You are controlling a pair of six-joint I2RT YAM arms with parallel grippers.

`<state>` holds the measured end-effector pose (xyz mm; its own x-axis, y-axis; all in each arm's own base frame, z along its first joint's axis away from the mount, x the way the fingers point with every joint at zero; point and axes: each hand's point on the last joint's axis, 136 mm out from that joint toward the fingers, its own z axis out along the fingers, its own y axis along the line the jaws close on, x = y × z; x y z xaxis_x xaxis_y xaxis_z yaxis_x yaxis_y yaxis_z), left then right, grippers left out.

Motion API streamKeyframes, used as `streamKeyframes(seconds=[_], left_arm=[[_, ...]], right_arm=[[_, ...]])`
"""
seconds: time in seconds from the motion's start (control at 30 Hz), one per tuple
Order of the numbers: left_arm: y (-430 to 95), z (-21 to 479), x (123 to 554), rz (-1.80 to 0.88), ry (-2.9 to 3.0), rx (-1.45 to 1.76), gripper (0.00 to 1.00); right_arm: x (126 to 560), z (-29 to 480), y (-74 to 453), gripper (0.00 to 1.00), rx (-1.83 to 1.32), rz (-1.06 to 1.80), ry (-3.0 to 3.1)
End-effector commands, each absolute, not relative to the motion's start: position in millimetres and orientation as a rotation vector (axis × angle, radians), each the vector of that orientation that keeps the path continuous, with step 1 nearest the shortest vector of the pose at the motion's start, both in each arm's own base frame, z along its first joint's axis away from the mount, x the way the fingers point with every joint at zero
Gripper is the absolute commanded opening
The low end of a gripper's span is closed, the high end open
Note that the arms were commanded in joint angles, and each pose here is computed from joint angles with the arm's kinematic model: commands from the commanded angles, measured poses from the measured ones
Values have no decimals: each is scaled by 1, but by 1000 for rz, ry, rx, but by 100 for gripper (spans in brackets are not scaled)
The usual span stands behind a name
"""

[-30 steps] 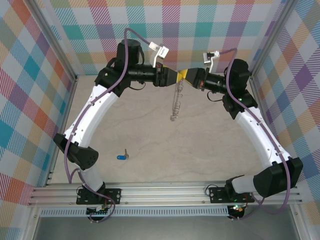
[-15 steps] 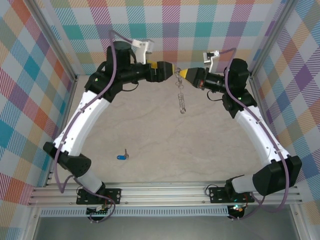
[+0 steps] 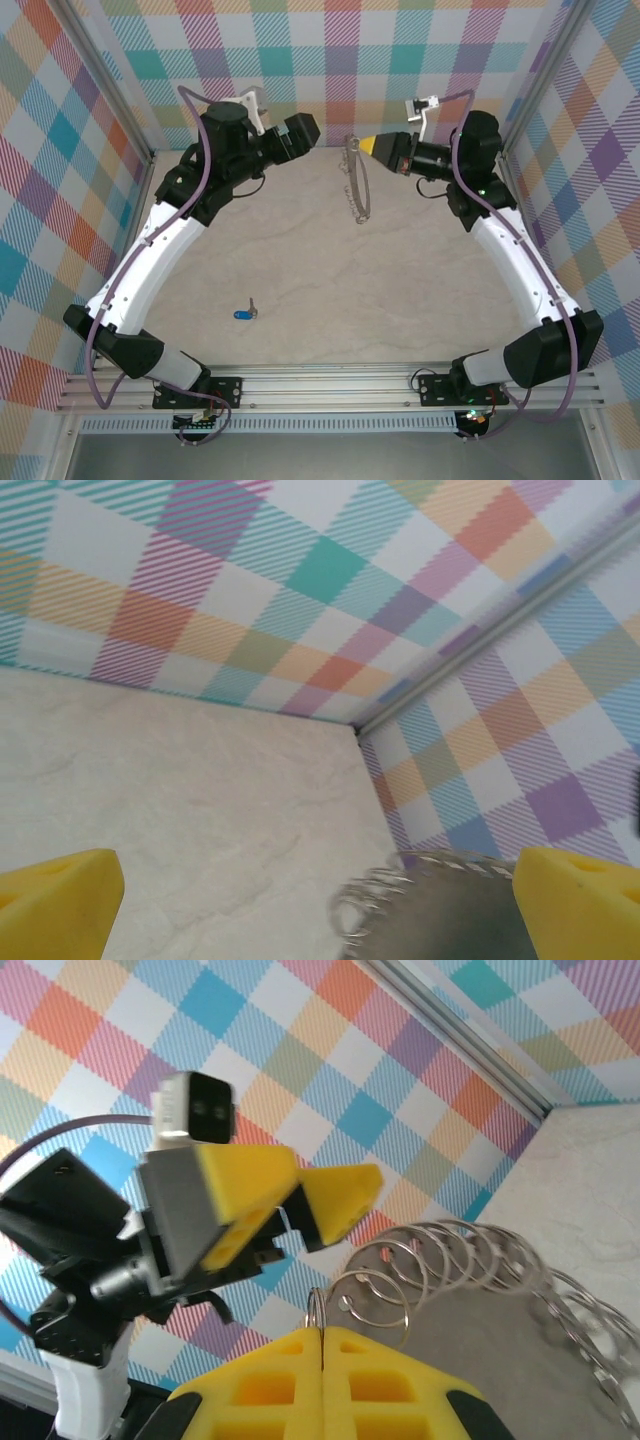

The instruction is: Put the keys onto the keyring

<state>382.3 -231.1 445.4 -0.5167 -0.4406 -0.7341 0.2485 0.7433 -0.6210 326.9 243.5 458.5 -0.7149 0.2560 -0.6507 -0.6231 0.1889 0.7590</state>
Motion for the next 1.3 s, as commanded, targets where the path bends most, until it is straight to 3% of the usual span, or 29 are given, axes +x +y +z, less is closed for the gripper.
streamKeyframes(seconds=[0.0,0.57,0.87,1.27], left_arm=[[-215,440,389,-793,1945,-269,100],[-261,484,376,-1205,1818,-172,100],[-265,508,383,-1231,1785,-198,100],[-299,572,351,-1408,1594,195,99]], right_arm=[[307,490,240,0,-482,1565,1661],[304,527,218,0,-375,1420,1497],[296,569,213,0,-423,1381,1364],[294,611,217,0,-516,1353,1261]])
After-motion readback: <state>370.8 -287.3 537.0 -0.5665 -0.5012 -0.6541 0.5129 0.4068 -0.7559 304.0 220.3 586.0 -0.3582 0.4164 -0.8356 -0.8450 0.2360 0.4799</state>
